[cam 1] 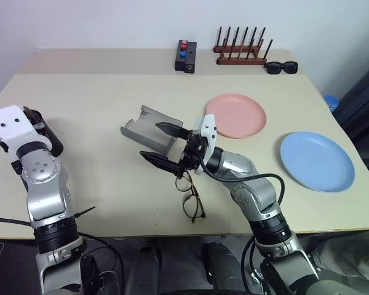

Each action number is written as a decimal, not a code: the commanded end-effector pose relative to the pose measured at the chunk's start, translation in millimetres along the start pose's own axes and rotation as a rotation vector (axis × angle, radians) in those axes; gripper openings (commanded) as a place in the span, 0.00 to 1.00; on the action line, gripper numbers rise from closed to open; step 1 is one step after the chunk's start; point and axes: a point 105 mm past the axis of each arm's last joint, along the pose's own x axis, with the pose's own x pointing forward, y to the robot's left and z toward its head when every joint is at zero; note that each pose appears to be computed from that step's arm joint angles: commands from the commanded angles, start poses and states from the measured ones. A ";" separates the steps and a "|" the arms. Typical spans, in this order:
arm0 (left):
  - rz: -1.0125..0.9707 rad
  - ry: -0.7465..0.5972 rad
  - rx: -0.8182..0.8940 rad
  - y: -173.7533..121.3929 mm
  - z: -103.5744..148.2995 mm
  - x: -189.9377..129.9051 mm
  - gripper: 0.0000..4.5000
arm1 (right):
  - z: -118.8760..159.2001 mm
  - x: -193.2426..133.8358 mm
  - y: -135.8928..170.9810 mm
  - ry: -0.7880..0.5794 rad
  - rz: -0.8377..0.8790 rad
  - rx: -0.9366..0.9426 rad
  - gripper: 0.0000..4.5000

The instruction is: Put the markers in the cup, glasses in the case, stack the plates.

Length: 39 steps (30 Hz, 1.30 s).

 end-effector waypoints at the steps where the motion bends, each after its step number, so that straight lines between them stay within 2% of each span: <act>1: -0.299 -0.154 -0.068 -50.9 47.9 -6.5 0.76 | 18.3 1.2 4.3 -0.048 0.022 -0.046 1.00; 4: -0.611 -0.101 -0.032 -98.3 45.0 -24.8 0.99 | 18.3 0.7 2.8 -0.043 0.016 -0.055 1.00; 6: -0.838 0.003 0.098 -126.0 24.7 -42.7 1.00 | 18.2 -0.3 0.9 -0.035 0.008 -0.069 1.00; 8: -0.994 0.083 0.228 -138.7 5.2 -52.7 1.00 | 17.7 -1.7 -1.6 -0.026 0.001 -0.081 1.00; 13: -1.311 0.166 0.425 -152.7 -13.5 -60.6 1.00 | 16.3 -5.5 -5.8 -0.006 -0.009 -0.104 1.00; 20: -1.649 0.330 0.473 -152.2 -24.9 -60.6 1.00 | 18.1 -15.7 -11.5 0.016 -0.045 -0.140 1.00; 24: -1.750 0.362 0.539 -151.4 -35.2 -62.5 1.00 | 17.7 -25.7 -9.6 0.048 -0.039 -0.148 1.00; 30: -1.796 0.387 0.595 -159.3 -48.2 -58.8 1.00 | 16.1 -63.5 -5.7 0.174 -0.028 -0.152 1.00; 32: -1.811 0.389 0.591 -161.1 -49.2 -59.3 0.88 | 15.8 -72.7 -6.3 0.209 -0.036 -0.158 1.00; 34: -1.823 0.384 0.591 -162.2 -49.6 -59.8 0.71 | 15.8 -77.7 -7.6 0.230 -0.046 -0.163 1.00; 39: -1.859 0.367 0.591 -161.8 -47.6 -62.6 0.12 | 17.1 -83.0 -13.0 0.252 -0.073 -0.185 1.00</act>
